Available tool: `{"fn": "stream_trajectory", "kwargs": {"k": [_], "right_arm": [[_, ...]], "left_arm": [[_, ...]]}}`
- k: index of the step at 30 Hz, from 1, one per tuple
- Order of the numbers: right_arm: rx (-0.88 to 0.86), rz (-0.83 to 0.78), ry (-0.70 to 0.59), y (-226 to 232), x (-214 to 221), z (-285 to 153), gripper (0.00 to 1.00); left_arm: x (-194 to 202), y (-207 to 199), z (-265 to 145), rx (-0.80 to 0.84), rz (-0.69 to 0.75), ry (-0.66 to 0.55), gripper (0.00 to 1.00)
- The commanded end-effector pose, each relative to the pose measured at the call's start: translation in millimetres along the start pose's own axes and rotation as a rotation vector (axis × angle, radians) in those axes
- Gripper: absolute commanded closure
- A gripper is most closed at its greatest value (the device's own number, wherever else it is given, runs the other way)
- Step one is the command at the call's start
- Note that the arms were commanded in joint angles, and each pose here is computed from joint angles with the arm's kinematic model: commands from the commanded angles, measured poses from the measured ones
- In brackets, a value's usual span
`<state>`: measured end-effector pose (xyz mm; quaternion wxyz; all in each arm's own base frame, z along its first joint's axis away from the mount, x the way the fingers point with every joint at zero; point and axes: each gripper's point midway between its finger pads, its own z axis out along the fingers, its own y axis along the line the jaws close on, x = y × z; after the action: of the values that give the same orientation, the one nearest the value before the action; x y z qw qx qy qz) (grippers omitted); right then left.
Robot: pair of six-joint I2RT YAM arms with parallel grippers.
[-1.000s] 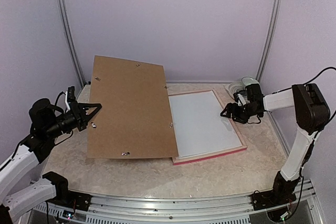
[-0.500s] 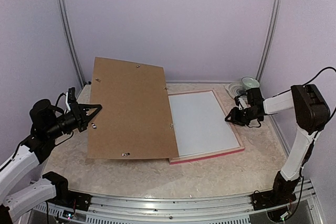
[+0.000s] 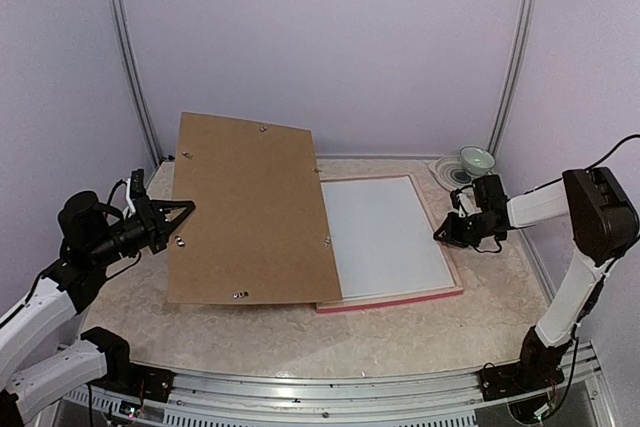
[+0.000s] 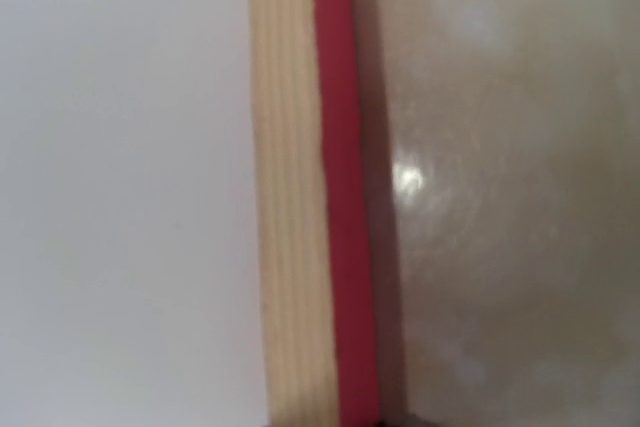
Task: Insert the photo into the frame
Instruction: Move the frame body to the center of the board.
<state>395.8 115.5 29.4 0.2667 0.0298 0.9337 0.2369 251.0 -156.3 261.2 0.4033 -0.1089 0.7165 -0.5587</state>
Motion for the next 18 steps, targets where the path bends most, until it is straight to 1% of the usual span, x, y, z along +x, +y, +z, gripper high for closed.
{"fn": "stream_trajectory", "kwargs": {"k": [1,12,18], "right_arm": [[-0.008,0.007,0.003,13,10,-9,0.85],[-0.017,0.007,0.001,44,51,-28,0.86],[-0.015,0.071,-0.002,53,79,-41,0.85]], "left_arm": [[-15,-27,-4,0.097,0.057,-0.060,1.00],[-17,-23,-3,0.089,0.061,-0.081,1.00],[-17,-22,-2,0.092,0.058,-0.081,1.00]]}}
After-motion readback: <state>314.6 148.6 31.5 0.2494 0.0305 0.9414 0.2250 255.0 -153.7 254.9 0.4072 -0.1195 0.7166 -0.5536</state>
